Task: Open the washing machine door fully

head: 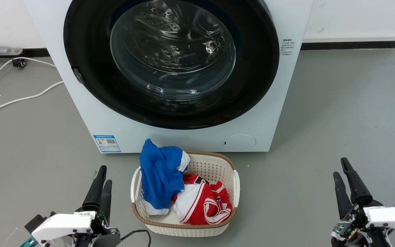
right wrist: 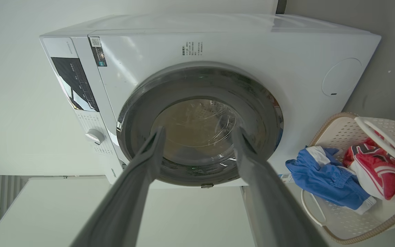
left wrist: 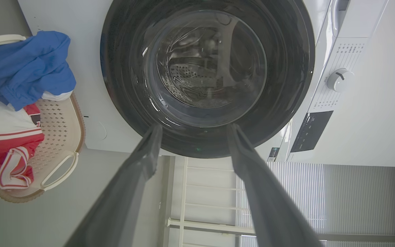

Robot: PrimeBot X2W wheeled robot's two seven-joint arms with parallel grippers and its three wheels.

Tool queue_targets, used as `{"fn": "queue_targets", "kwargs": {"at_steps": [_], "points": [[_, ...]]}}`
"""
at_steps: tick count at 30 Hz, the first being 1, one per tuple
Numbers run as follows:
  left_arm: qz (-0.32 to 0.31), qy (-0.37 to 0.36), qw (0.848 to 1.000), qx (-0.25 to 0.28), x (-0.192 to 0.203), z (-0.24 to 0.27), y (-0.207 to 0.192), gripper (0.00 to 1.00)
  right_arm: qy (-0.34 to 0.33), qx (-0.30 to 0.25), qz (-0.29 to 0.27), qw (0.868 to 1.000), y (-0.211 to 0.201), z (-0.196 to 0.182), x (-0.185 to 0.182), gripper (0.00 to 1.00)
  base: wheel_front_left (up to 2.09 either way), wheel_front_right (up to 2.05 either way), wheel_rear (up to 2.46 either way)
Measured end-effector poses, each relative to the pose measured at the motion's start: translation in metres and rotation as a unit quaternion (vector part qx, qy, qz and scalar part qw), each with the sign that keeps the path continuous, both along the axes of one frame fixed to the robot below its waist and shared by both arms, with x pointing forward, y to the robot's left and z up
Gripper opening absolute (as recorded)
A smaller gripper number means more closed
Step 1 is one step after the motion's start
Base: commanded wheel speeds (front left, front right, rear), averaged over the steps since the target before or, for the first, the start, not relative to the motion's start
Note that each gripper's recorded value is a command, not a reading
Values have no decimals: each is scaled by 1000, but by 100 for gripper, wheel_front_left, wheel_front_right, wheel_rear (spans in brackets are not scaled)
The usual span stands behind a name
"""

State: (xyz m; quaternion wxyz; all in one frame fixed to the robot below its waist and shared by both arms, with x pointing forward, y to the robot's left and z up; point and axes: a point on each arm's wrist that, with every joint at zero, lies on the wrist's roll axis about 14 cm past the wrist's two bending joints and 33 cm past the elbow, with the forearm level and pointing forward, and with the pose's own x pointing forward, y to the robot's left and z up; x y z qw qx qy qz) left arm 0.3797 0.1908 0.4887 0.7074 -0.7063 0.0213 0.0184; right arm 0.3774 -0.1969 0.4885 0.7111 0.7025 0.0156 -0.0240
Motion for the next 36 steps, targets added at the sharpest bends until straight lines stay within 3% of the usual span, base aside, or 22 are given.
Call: {"fn": "queue_targets", "kwargs": {"at_steps": [8, 18, 26, 36], "points": [[3, -17, 999, 44, 2, 12, -2, 100, -10, -51, 3, 999, 5, 8, 1, 100, 0, 0, 0], [-5, -44, 989, 144, 4, 28, -10, 100, -27, -165, 6, 986, 7, 18, 0, 100, 0, 0, 0], [-19, -55, 968, 245, 4, 33, -20, 100, -33, -275, 12, 961, 9, 23, 0, 100, 0, 0, 0], [-39, -72, 924, 374, 4, 36, -29, 100, -35, -386, 24, 922, 12, 24, 0, 100, 0, 0, 0]]}}
